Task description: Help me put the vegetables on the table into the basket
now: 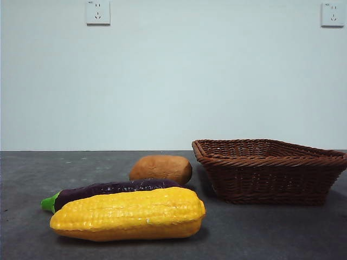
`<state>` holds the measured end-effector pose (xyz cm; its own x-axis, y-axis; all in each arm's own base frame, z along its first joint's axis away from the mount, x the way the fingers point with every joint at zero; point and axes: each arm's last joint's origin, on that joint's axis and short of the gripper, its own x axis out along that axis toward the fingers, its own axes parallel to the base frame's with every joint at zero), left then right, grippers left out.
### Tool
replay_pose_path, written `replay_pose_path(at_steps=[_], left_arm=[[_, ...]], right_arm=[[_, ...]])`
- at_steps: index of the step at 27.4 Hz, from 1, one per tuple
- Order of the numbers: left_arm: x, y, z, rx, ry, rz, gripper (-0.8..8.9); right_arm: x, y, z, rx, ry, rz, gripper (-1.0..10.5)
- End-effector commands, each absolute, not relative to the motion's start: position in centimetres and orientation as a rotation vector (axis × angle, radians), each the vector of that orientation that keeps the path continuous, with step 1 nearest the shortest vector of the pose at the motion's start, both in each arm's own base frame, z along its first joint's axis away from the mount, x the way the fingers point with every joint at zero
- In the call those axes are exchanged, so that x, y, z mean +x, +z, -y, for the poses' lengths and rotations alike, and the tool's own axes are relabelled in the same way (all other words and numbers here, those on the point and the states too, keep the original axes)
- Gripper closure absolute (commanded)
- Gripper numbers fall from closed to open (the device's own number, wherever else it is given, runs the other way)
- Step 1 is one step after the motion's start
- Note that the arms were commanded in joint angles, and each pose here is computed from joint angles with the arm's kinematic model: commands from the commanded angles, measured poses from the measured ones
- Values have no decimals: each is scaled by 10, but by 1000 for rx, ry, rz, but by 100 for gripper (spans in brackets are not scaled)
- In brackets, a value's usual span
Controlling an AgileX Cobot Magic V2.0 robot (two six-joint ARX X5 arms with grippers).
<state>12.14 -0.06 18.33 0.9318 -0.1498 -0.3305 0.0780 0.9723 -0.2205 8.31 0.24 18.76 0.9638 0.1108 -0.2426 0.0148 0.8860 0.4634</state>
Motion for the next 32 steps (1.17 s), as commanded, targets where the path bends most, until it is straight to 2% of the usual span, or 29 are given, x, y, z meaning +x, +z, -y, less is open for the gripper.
replay_pose_path(at_steps=[1, 3, 8, 17, 22, 23, 25, 26, 27, 29, 30, 32], left_arm=[[127, 203, 1, -237, -120, -321, 818], [134, 224, 1, -252, -139, -303, 818], [146, 264, 5, -293, -280, -324, 818], [160, 292, 8, -337, -398, -328, 817], [166, 301, 9, -384, -413, -464, 817], [168, 303, 9, -391, -406, -509, 817], [172, 304, 9, -390, -428, -593, 817], [175, 305, 10, -385, -448, -628, 817], [178, 304, 10, -384, -467, -659, 817], [183, 302, 12, -401, -502, -704, 818], [186, 300, 13, -408, -521, -717, 818], [190, 296, 14, -419, -526, -749, 818]], right_arm=[[84, 202, -3, 493, 54, -264, 955], [88, 216, -3, 494, 53, -282, 955], [105, 245, -5, 493, 115, -370, 955], [145, 265, -7, 492, 152, -779, 947], [167, 272, -7, 509, 114, -933, 947], [172, 275, -7, 495, 126, -936, 947], [184, 283, -9, 467, 223, -952, 943], [190, 287, -9, 471, 237, -969, 924], [198, 292, -9, 460, 238, -995, 835], [217, 297, -9, 431, 247, -1045, 561], [227, 298, -9, 417, 252, -1073, 467], [250, 296, -8, 386, 259, -1124, 369]])
